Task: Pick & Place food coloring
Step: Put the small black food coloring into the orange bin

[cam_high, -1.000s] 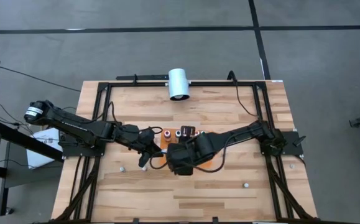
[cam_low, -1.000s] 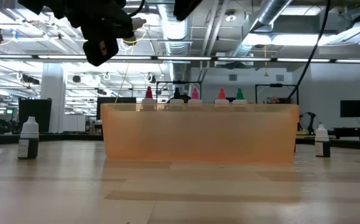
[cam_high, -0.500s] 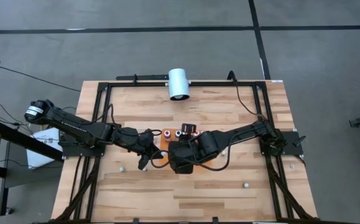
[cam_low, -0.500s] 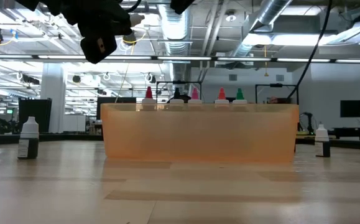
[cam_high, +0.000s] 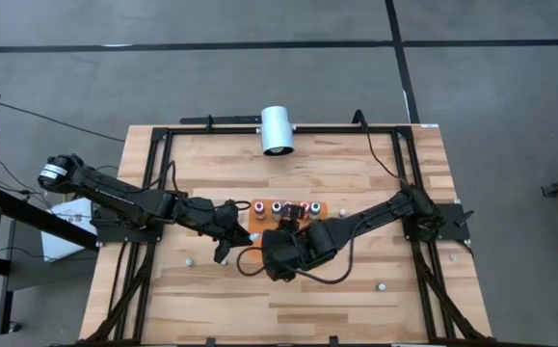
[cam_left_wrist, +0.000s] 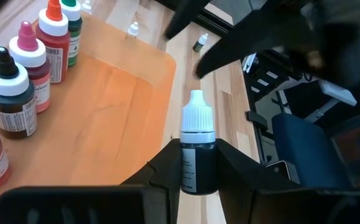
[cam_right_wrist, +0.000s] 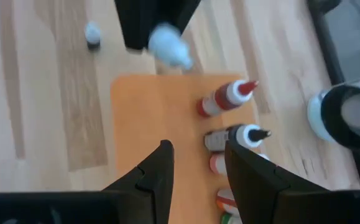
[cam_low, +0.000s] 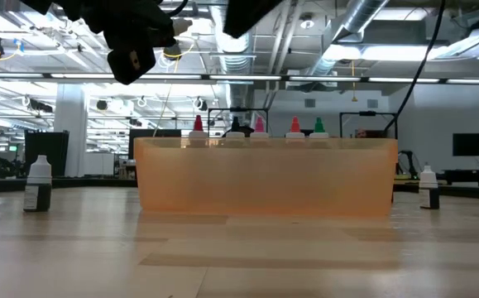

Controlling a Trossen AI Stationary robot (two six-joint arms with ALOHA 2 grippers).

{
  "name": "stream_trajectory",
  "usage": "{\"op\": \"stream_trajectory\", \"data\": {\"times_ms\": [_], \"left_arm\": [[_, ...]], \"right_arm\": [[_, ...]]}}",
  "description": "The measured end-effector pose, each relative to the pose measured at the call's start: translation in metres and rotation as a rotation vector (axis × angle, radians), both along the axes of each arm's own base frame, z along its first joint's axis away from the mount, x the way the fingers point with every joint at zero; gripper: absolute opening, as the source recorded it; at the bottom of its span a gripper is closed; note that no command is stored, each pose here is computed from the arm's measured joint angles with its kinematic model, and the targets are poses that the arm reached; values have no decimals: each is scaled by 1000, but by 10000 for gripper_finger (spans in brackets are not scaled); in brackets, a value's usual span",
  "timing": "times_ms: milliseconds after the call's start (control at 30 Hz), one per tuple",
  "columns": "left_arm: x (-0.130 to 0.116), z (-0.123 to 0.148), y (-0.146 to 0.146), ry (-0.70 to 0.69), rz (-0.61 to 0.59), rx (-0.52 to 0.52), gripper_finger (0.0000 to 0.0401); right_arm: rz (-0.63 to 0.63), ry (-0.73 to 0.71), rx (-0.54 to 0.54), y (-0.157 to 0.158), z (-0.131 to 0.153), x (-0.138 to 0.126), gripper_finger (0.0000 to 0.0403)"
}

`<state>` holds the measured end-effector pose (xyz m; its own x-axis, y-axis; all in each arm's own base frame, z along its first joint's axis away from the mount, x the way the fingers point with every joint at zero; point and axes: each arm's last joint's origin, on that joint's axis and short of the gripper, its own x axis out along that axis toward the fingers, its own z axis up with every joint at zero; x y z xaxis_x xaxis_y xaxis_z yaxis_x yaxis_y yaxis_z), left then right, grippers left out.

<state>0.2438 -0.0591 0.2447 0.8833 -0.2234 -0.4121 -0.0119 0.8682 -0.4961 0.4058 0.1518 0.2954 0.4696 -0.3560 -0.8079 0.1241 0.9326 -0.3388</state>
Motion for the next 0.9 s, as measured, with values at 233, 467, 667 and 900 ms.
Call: {"op": "stream_trajectory", "data": {"times_ms": [233,467,667,900], "left_arm": [[0,0,1,-5,21,8,73],[1,1,1,-22,40,20,73],[4,9,1,-112,34,31,73],[8,18,0,-215,47,15,73]], "right_arm": [[-42,-128,-5,-12,27,-38,131],[-13,-429,154,-22,35,-85,131],[100,-652,370,-29,16,-108,131],[104,-806,441,-40,-2,-109,131]]}}
